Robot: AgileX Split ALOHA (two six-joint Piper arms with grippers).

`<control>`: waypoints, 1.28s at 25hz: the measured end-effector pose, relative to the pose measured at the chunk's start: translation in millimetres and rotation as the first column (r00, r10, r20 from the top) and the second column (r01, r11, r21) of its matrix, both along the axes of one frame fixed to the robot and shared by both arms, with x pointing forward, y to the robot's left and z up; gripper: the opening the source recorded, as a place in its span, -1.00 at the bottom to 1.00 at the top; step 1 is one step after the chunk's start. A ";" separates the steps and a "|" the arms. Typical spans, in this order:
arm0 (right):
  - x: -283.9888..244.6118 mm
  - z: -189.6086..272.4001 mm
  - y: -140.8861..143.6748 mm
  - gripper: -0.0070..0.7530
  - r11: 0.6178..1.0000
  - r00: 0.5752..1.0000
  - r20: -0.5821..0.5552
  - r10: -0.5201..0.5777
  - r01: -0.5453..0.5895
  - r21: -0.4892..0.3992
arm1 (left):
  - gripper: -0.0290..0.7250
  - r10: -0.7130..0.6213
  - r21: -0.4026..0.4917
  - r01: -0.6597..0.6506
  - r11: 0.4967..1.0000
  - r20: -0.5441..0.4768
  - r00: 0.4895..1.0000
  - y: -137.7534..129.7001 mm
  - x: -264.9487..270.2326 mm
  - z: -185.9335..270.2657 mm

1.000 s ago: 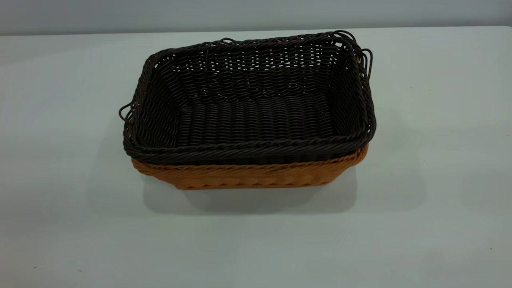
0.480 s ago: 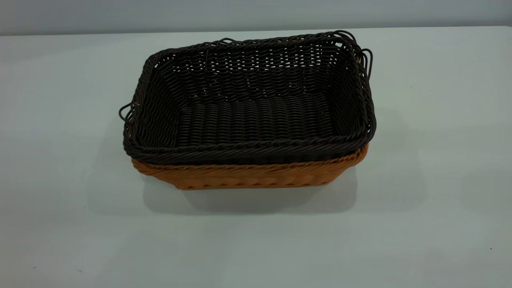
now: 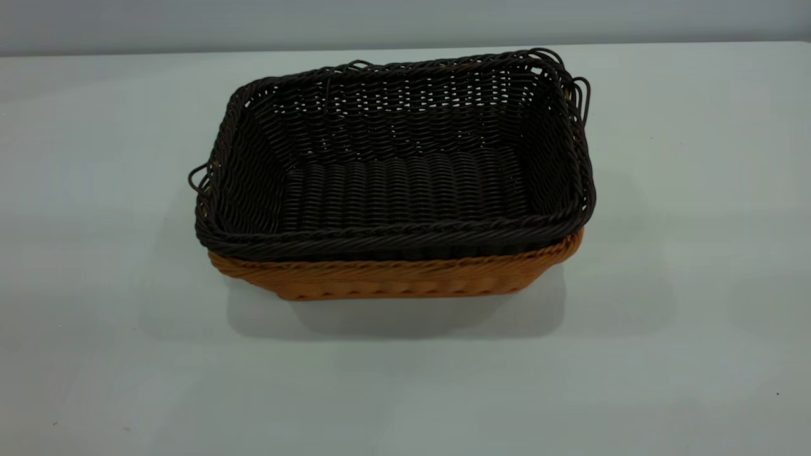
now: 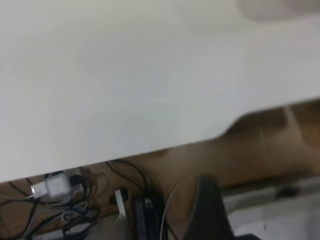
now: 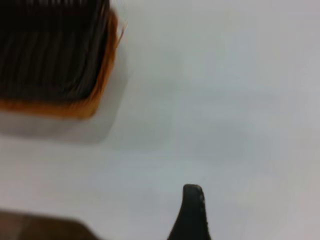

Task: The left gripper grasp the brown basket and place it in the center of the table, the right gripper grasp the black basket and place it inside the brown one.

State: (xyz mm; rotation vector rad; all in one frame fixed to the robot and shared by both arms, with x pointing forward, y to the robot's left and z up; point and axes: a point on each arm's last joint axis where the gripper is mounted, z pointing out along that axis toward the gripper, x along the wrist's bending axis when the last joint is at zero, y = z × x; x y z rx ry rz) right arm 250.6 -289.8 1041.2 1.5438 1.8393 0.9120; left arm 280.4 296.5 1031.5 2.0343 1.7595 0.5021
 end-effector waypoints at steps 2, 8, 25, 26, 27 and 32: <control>-10.8 0.5 -0.8 0.47 1.000 0.997 0.074 -0.002 0.002 0.005 | 0.39 0.066 -0.009 -0.066 0.998 0.047 0.997 3.7 -6.4 1.8; -19.5 -0.5 -1.1 0.47 1.000 0.993 0.115 0.000 -0.001 0.009 | 0.39 0.179 -0.048 -0.173 0.984 0.233 0.956 8.5 -34.8 5.5; -19.7 -0.6 -1.1 0.47 1.000 0.993 0.115 0.000 -0.001 0.009 | 0.39 0.208 -0.076 -0.193 0.978 0.356 0.911 8.6 -57.0 3.6; -19.7 -0.6 -1.1 0.47 1.000 0.993 0.115 0.000 -0.001 0.009 | 0.39 0.208 -0.076 -0.193 0.978 0.356 0.911 8.6 -57.0 3.6; -19.7 -0.6 -1.1 0.47 1.000 0.993 0.115 0.000 -0.001 0.009 | 0.39 0.208 -0.076 -0.193 0.978 0.356 0.911 8.6 -57.0 3.6; -19.7 -0.6 -1.1 0.47 1.000 0.993 0.115 0.000 -0.001 0.009 | 0.39 0.208 -0.076 -0.193 0.978 0.356 0.911 8.6 -57.0 3.6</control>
